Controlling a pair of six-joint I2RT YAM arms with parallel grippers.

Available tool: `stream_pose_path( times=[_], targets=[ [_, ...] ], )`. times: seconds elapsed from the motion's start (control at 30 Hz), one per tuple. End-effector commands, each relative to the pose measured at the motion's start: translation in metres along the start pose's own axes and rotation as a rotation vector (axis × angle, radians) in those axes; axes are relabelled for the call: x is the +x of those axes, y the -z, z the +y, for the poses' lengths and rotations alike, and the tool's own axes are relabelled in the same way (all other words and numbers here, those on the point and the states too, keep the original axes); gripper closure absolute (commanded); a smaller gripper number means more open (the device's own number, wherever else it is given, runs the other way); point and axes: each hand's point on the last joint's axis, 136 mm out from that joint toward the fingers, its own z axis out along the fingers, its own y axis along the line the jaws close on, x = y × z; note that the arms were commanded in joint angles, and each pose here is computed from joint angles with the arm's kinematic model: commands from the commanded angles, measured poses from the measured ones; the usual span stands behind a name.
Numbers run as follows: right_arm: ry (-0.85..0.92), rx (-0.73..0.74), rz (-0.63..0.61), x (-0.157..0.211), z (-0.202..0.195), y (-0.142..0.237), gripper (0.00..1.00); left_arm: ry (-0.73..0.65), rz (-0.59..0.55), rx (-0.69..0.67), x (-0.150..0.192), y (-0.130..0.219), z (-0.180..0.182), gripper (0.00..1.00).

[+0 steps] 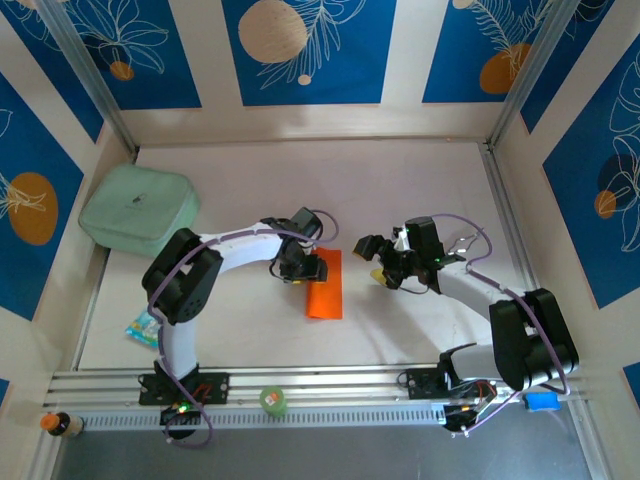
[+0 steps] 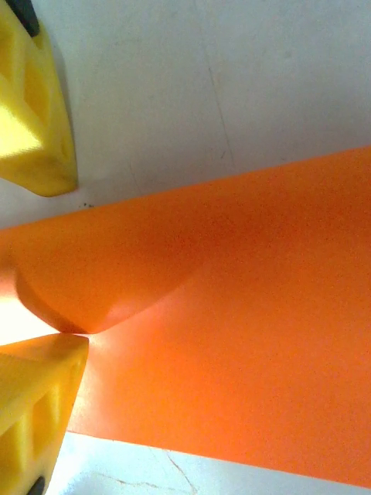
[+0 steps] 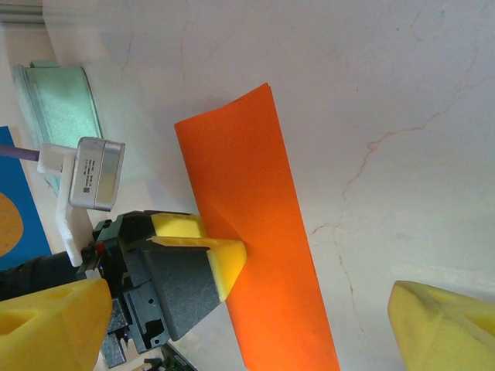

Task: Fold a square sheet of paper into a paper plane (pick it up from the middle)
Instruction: First fold the square sheet of paper in half at the center of the table.

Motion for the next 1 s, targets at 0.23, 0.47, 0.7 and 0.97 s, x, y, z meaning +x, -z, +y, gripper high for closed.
stream_pose_path(
  times=[0.23, 0.47, 0.7, 0.97],
  targets=[
    [0.020, -0.018, 0.078, 0.010, 0.006, -0.012, 0.16, 0.032, 0.043, -0.139, 0.014, -0.035, 0.039, 0.44],
    [0.024, -0.014, 0.091, 0.012, 0.006, -0.017, 0.18, 0.057, 0.019, -0.144, 0.013, -0.033, 0.042, 0.46],
    [0.026, -0.008, 0.098, 0.014, 0.004, -0.020, 0.19, 0.053, 0.028, -0.129, 0.012, -0.036, 0.039, 0.45],
    [0.034, 0.012, 0.122, 0.019, 0.000, -0.028, 0.26, 0.020, 0.035, -0.096, 0.011, -0.039, 0.033, 0.44]
  ],
)
